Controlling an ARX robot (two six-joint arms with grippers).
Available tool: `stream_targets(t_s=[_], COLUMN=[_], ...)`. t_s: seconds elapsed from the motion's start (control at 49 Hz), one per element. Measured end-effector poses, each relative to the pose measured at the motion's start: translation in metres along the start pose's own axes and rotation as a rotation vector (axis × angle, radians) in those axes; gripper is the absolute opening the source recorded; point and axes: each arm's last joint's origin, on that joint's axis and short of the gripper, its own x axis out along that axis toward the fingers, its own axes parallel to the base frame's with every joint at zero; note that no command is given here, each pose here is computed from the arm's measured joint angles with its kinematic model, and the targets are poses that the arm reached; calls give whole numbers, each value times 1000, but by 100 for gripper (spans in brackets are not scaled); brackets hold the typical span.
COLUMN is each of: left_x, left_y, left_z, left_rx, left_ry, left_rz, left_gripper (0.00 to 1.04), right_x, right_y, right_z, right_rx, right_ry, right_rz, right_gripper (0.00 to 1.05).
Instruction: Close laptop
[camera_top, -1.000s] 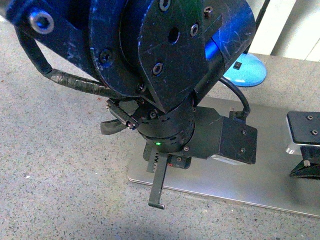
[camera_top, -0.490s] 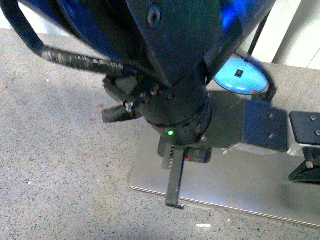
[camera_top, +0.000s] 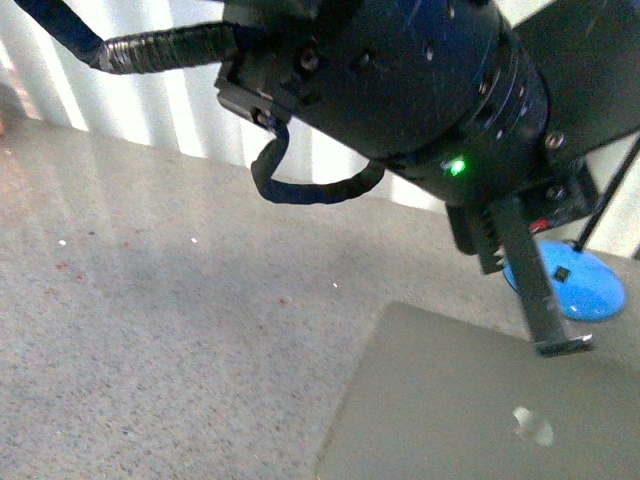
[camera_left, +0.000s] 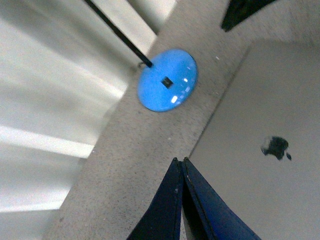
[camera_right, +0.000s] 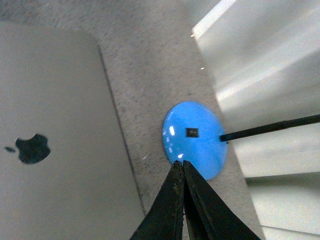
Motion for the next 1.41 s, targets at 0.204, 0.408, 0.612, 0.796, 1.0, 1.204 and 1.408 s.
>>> stream_targets(t_s=[0.204, 0.408, 0.612, 0.796, 1.0, 1.204, 1.408], left_x=[-48, -81, -136, -172, -186, -185, -187], left_y=[21, 43, 71, 74, 36, 2, -26], left_z=[-19, -75, -147, -163, -163, -165, -163], left_rx=[-154, -244, -353, -493, -744, -815, -828], left_ry=[-10, 101, 275, 233, -137, -160, -161], left_rz=[162, 221, 400, 548, 779, 770, 780], left_gripper=[4, 4, 4, 4, 4, 4, 4], right_x=[-28, -59, -89, -110, -141, -159, -153], right_y=[-8, -18, -30, 9, 52, 80, 110], right_z=[10, -11, -39, -20, 6, 15, 13], right_rx=[68, 111, 162, 604, 838, 836, 845], right_ry=[-26, 33, 103, -61, -166, -216, -208], right_rz=[-155, -228, -314, -803, -789, -820, -806], right_gripper=[3, 3, 3, 3, 3, 3, 3])
